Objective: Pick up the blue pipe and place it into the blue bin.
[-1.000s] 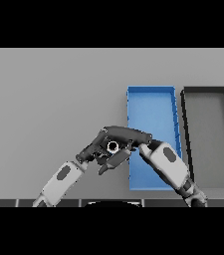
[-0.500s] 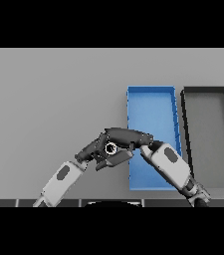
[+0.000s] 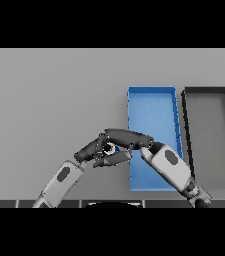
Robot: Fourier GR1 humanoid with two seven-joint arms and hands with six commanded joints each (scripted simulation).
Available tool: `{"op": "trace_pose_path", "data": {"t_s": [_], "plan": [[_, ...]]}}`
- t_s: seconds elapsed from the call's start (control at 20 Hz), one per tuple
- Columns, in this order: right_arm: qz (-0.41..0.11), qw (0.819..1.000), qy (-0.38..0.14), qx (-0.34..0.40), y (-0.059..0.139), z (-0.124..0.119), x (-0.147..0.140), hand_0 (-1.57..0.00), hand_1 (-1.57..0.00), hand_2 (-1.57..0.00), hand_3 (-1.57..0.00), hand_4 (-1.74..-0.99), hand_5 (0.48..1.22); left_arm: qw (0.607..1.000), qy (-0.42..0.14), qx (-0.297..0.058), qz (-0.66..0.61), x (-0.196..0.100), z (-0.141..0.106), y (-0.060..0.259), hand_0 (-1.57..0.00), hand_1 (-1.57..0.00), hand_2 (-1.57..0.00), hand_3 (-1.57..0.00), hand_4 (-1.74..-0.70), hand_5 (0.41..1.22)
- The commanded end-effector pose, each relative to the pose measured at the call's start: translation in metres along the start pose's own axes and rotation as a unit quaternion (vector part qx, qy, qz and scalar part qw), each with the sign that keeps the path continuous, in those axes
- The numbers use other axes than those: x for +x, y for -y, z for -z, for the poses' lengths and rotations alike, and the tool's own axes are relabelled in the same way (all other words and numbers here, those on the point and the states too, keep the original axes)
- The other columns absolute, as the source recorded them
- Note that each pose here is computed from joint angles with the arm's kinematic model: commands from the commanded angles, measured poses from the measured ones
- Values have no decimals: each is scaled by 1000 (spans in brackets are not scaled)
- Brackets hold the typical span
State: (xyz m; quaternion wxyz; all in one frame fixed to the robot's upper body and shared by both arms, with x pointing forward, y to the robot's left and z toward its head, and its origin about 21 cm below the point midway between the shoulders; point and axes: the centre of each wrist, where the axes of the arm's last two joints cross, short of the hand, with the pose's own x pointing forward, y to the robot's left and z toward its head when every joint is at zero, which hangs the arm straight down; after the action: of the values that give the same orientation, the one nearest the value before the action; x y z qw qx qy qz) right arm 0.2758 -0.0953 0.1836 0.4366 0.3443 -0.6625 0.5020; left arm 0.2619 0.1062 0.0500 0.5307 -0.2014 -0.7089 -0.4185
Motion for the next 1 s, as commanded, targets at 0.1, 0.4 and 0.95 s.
{"op": "trace_pose_path", "data": {"t_s": [0.1, 0.4, 0.95], "plan": [[-4, 1000, 5, -6, 0, -4, -1, -1569, -1569, -1569, -1568, -1487, 1218, 1000, -9, 0, -10, -1, 1, -1, -111, -106, -101, -102, -861, 734], [45, 999, 14, -13, 6, -7, -2, -1570, -1570, -1570, -1570, -1489, 1220, 997, -57, 20, -55, -3, -4, 5, -28, -27, -26, -26, -899, 609], [96, 990, 95, -31, 66, 10, 102, -1571, -1571, -1571, -1571, -1495, 1221, 996, -69, 17, -57, -2, -8, 6, -2, -1, -1, -1, -925, 488]]}}
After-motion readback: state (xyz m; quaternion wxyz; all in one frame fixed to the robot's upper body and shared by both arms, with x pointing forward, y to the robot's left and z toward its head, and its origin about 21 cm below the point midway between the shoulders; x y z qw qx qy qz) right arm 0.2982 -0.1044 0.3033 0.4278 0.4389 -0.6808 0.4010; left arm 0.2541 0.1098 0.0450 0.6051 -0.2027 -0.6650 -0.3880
